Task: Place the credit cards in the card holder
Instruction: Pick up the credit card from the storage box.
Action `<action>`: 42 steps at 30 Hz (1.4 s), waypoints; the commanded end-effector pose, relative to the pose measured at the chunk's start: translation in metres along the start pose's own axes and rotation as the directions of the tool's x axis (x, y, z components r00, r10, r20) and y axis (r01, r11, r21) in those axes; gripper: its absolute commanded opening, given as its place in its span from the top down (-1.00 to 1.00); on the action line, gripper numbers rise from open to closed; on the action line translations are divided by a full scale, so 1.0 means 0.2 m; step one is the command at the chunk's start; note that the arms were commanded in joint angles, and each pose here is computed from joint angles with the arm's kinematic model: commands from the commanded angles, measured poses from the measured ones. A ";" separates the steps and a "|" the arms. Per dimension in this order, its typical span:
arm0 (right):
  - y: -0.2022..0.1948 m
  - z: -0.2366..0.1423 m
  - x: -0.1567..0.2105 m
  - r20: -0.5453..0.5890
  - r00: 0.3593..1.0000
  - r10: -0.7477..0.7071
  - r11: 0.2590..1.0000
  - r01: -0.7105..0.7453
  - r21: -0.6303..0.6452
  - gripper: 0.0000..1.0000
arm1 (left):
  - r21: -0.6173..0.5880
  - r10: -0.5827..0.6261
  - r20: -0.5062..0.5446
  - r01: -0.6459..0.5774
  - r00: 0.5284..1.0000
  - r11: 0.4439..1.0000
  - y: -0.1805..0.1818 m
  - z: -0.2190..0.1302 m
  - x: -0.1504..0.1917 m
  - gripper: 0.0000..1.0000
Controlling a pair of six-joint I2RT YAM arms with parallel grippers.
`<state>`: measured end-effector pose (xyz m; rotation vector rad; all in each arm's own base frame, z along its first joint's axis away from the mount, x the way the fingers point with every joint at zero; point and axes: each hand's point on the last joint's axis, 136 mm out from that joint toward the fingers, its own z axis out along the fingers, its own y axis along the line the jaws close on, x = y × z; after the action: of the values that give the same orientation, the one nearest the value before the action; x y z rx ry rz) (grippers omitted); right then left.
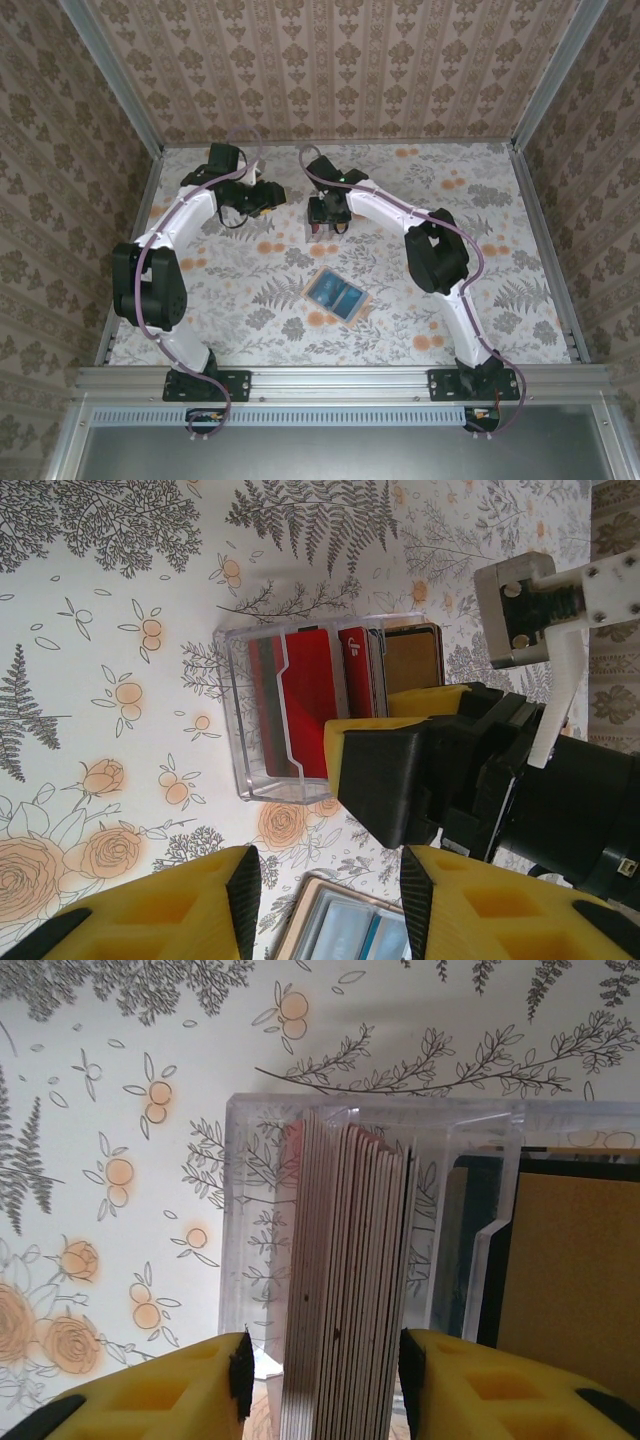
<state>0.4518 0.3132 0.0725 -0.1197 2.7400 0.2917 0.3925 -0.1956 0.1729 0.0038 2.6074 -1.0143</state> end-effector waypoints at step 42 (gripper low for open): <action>0.07 -0.20 -0.02 0.063 0.998 0.009 0.993 -0.002 -0.116 0.41 | -0.012 0.028 -0.001 -0.028 1.000 1.000 0.00 0.00 -0.02 0.11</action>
<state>0.4423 0.3137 0.0873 -0.1219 2.7060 0.3841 0.3919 -0.1950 0.1718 -0.0002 2.6134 -1.0095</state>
